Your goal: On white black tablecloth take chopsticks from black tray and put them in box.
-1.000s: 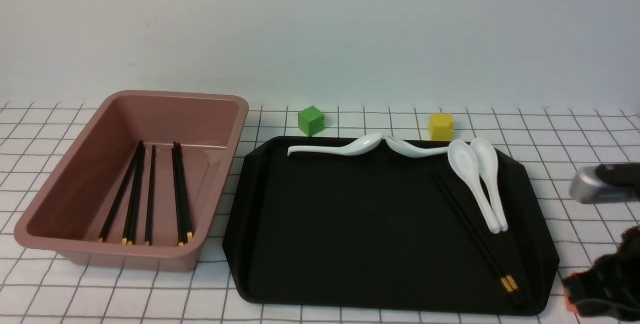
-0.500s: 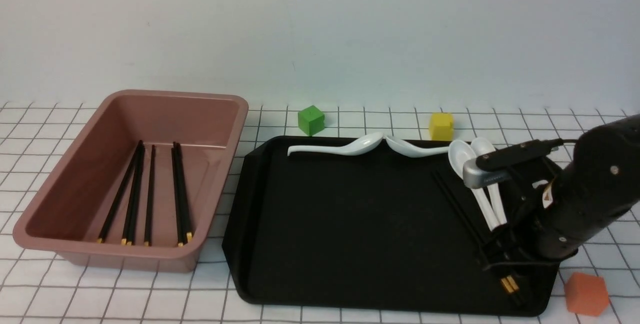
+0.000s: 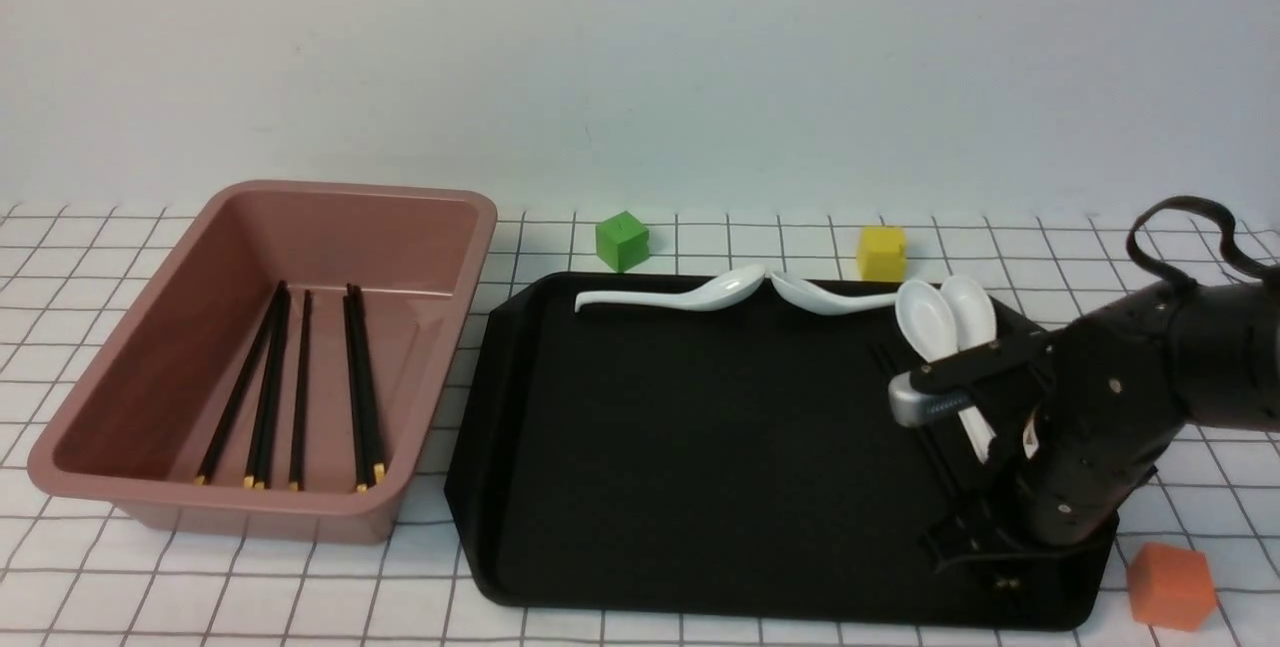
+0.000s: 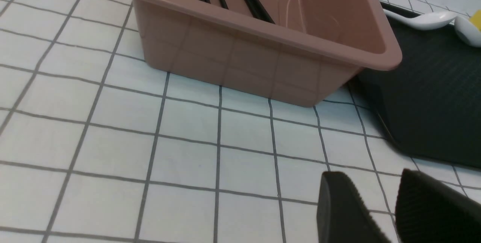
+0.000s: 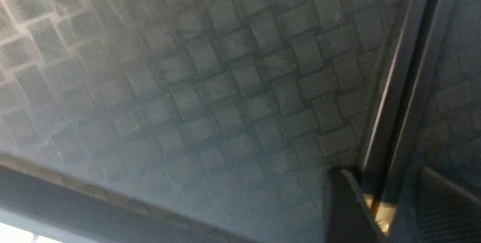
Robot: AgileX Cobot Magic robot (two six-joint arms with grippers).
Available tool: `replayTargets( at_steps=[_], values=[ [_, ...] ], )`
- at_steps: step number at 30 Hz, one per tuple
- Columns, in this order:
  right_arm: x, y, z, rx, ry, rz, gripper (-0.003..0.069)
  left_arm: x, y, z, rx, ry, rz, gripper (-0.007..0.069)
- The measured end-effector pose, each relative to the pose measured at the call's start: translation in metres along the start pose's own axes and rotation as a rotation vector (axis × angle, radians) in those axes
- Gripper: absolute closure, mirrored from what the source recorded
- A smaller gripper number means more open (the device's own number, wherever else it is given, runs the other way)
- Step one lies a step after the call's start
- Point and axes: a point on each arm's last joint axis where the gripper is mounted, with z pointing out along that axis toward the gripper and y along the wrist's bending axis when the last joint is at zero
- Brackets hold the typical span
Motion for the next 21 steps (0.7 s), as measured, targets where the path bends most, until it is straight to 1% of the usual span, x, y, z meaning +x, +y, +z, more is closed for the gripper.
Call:
replayTargets(
  at_steps=[3,4,6,7,8,11,16,19,21],
  values=[
    [0.000,0.000,0.000,-0.002,0.009,0.005,0.0365,0.000,0.000,0.000,0.000,0.000,0.000,0.0386],
    [0.001,0.001,0.000,-0.006,0.019,0.013,0.0389,0.000,0.000,0.000,0.000,0.000,0.000,0.0386],
    [0.000,0.002,0.000,-0.016,0.024,0.032,0.0479,0.000,0.000,0.000,0.000,0.000,0.000,0.0386],
    [0.001,0.002,0.000,-0.017,0.025,0.034,0.0479,0.000,0.000,0.000,0.000,0.000,0.000,0.0386],
    [0.001,0.002,-0.002,-0.019,0.022,0.040,0.0525,0.000,0.000,0.000,0.000,0.000,0.000,0.0386],
    [0.003,0.002,-0.009,-0.020,0.040,0.042,0.0518,0.000,0.000,0.000,0.000,0.000,0.000,0.0386],
    [0.004,0.003,-0.058,-0.053,0.086,0.053,0.0518,0.000,0.000,0.000,0.000,0.000,0.000,0.0386],
    [-0.011,0.019,-0.109,-0.148,-0.030,0.020,0.0518,0.000,0.000,0.000,0.000,0.000,0.000,0.0386],
    [-0.028,0.041,-0.137,-0.249,-0.129,-0.024,0.0518,0.000,0.000,0.000,0.000,0.000,0.000,0.0386]
  ],
)
